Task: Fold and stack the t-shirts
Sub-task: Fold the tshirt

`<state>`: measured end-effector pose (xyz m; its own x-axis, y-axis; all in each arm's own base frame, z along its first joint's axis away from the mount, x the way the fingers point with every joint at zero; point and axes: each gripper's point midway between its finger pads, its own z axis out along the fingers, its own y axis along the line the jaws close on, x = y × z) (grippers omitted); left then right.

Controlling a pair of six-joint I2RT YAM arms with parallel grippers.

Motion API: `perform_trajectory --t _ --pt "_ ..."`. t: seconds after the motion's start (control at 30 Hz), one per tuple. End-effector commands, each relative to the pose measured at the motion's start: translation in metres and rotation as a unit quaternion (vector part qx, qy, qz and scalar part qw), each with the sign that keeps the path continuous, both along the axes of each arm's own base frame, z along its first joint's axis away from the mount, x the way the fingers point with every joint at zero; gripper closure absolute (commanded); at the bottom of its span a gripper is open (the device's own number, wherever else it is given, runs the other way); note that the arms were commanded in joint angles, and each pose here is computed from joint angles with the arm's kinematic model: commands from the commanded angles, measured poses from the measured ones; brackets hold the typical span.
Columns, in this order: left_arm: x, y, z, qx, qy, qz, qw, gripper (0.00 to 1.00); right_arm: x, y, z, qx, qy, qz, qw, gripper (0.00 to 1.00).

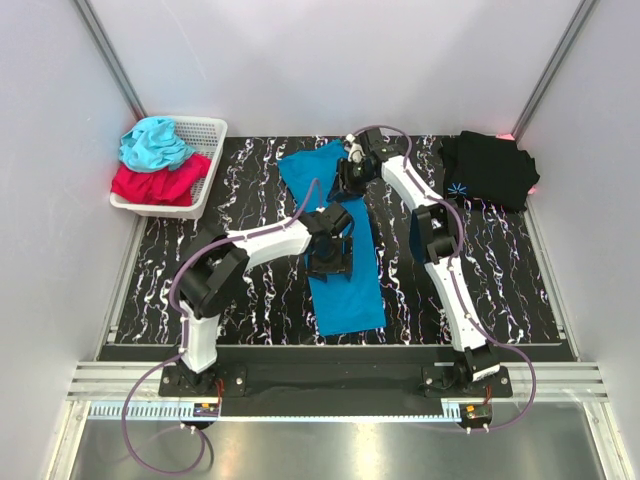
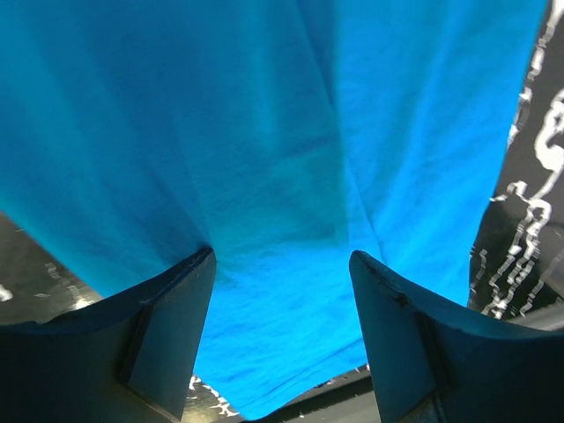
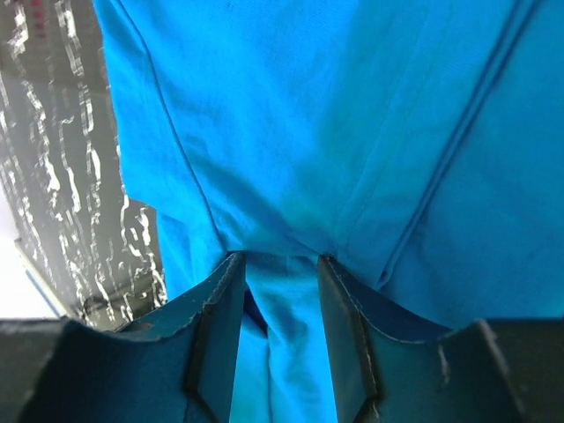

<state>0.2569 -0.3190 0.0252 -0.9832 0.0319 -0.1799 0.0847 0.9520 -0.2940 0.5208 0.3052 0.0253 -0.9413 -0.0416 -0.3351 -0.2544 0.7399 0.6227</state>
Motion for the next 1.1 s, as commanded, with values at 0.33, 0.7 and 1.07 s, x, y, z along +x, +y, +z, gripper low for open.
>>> perform_trajectory --t 0.33,0.7,1.07 --pt "-0.032 0.076 -0.045 0.154 0.036 0.007 0.987 0.27 0.019 -0.116 -0.044 -0.19 0.028 -0.144 0.971 0.54" --pt "-0.013 0.053 -0.017 0.093 -0.013 0.004 0.996 0.26 0.034 -0.103 -0.012 -0.155 -0.014 -0.128 0.98 0.58" --pt "0.054 0.026 0.075 -0.024 -0.15 -0.01 0.988 0.22 0.057 -0.093 0.156 -0.082 -0.194 -0.12 0.97 0.54"
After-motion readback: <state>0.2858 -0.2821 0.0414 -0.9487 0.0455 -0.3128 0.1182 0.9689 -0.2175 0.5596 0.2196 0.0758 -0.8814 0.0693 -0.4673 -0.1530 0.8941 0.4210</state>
